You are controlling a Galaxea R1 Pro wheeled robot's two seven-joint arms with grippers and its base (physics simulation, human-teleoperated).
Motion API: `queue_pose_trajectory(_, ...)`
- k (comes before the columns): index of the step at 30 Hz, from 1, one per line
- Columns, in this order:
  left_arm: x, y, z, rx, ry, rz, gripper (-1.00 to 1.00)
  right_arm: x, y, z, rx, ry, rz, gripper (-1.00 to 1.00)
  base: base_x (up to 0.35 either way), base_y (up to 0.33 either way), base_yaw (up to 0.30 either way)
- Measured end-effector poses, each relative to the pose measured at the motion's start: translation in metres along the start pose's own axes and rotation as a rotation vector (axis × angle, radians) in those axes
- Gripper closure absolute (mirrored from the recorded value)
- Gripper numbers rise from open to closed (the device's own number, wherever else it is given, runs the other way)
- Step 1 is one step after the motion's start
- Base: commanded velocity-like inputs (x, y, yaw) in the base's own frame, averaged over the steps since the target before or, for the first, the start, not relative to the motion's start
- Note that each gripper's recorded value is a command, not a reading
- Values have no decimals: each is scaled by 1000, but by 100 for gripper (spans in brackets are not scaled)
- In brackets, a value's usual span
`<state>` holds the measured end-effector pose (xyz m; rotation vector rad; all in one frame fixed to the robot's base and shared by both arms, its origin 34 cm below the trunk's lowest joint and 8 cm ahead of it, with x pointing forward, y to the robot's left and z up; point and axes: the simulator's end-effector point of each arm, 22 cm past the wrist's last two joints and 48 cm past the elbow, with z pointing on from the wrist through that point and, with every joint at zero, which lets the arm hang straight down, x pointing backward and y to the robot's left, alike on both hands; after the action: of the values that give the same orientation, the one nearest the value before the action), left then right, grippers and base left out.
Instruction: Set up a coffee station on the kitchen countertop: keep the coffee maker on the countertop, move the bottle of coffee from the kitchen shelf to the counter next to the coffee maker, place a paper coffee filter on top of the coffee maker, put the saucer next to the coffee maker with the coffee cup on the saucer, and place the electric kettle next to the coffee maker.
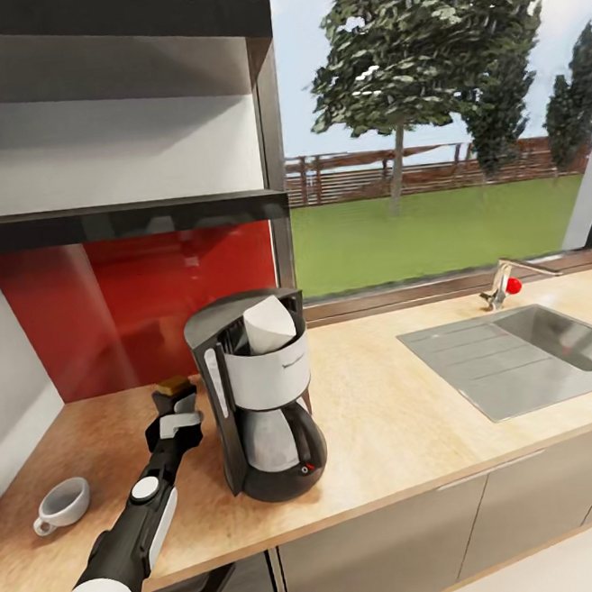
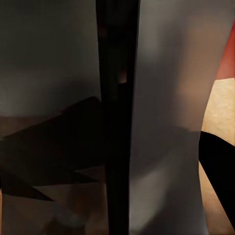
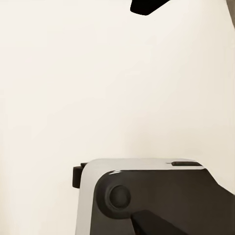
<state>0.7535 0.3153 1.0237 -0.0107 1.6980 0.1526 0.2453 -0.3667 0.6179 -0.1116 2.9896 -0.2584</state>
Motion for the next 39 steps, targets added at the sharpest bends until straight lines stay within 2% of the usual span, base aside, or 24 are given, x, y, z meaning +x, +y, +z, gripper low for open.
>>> queue_pose_trajectory(7, 12, -1, -1, 3, 25, 11, 100, 0, 0, 0, 0, -1, -1, -100, 0, 0, 0)
queue_pose_trajectory(36, 15, -10, -2, 7, 33, -15, 100, -1, 1, 0, -1, -2, -1, -100, 0, 0, 0)
queue_pose_trajectory(37, 15, -11, -2, 7, 33, -16, -100, -1, 1, 0, -1, -2, -1, -100, 0, 0, 0)
queue_pose_trajectory(39, 15, -11, -2, 9, 32, -16, -100, -1, 1, 0, -1, -3, -1, -100, 0, 0, 0)
